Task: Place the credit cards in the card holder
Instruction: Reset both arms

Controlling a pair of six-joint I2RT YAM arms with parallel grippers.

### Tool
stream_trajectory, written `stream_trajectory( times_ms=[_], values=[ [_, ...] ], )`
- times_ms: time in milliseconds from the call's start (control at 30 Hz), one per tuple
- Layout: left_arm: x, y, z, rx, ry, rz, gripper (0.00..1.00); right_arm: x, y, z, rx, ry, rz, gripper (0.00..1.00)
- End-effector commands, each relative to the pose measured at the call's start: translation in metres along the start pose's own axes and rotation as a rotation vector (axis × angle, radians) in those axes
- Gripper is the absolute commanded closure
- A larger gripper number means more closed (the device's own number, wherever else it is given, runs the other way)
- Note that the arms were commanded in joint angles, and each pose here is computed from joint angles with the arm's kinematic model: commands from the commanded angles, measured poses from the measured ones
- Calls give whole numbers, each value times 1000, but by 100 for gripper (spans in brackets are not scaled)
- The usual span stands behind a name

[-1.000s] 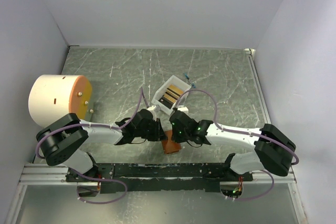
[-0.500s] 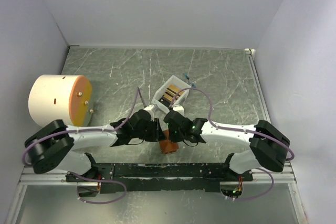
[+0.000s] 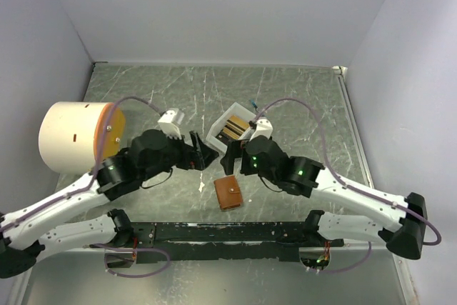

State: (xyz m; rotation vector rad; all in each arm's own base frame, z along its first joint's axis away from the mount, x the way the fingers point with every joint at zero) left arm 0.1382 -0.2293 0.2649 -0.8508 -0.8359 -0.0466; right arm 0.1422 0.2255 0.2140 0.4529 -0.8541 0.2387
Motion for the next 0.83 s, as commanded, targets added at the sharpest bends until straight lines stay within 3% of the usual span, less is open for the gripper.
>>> stream_trajectory(
  times_ms=[0,300,800],
  values=[
    [19,3,40,55,-45,-83,1,27,-4,24,-43,-103,-26,0],
    [32,-1,75,-58,-159,-105,1,56,-10,59,-57,-222,-86,0],
    [20,13,73,-28,-148,-83,0,45,-21,56,-52,-288,-144,0]
  ],
)
Point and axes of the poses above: each gripper's point midway between its finger pads, its own z axis back along the fingers, its own y axis along the line the jaws close on, x = y × z, the point moved 7 cm from there along z, back along the fingers, and after that the axes turned 5 degrees about z, right-handed, at the moved point
